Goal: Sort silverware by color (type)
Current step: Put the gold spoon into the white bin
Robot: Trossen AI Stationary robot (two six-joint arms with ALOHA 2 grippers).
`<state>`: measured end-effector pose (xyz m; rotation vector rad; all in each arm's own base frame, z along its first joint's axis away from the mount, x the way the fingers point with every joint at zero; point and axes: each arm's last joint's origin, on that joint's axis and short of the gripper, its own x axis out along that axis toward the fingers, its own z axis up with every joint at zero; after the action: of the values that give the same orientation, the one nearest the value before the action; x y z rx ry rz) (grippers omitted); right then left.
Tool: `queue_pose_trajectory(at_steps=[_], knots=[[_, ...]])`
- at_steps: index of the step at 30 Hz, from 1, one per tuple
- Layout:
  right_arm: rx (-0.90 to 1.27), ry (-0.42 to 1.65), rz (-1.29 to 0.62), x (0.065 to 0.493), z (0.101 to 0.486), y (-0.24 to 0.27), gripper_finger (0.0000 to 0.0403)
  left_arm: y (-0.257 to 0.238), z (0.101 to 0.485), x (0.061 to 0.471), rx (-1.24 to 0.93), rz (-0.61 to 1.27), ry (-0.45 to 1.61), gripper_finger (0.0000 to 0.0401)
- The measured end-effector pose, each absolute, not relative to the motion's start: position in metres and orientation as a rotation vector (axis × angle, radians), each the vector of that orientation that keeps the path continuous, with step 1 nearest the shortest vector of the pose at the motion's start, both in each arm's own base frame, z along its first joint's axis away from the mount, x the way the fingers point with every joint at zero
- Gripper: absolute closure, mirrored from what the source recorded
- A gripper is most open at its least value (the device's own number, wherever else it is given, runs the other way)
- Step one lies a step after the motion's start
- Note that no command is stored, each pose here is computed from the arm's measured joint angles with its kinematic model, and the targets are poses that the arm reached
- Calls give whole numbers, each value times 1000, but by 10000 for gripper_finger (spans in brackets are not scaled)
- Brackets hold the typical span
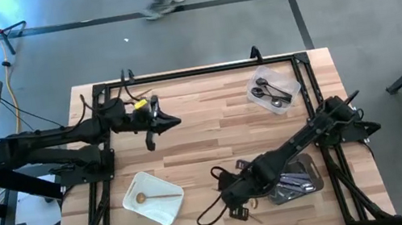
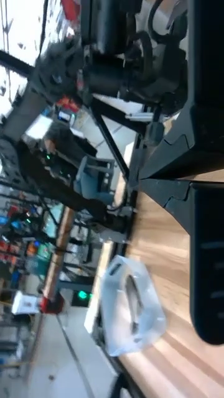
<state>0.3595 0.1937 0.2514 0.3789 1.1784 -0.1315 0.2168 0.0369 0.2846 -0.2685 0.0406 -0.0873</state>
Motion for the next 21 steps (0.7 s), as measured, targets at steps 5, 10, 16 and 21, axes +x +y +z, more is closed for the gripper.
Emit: queue_pose_trajectory(at_steps=[5, 10, 16, 21], knots=[[392, 1155, -40, 367, 254, 192, 403, 44, 295, 203, -217, -86, -4, 401], [386, 1109, -67, 375, 259, 174, 403, 52, 302, 190, -168, -67, -29, 401], [344, 1122, -44, 365, 271, 157, 403, 56, 307, 182, -164, -88, -52, 401], [429, 1102, -15, 327, 264, 126, 403, 55, 307, 182, -208, -90, -49, 401]])
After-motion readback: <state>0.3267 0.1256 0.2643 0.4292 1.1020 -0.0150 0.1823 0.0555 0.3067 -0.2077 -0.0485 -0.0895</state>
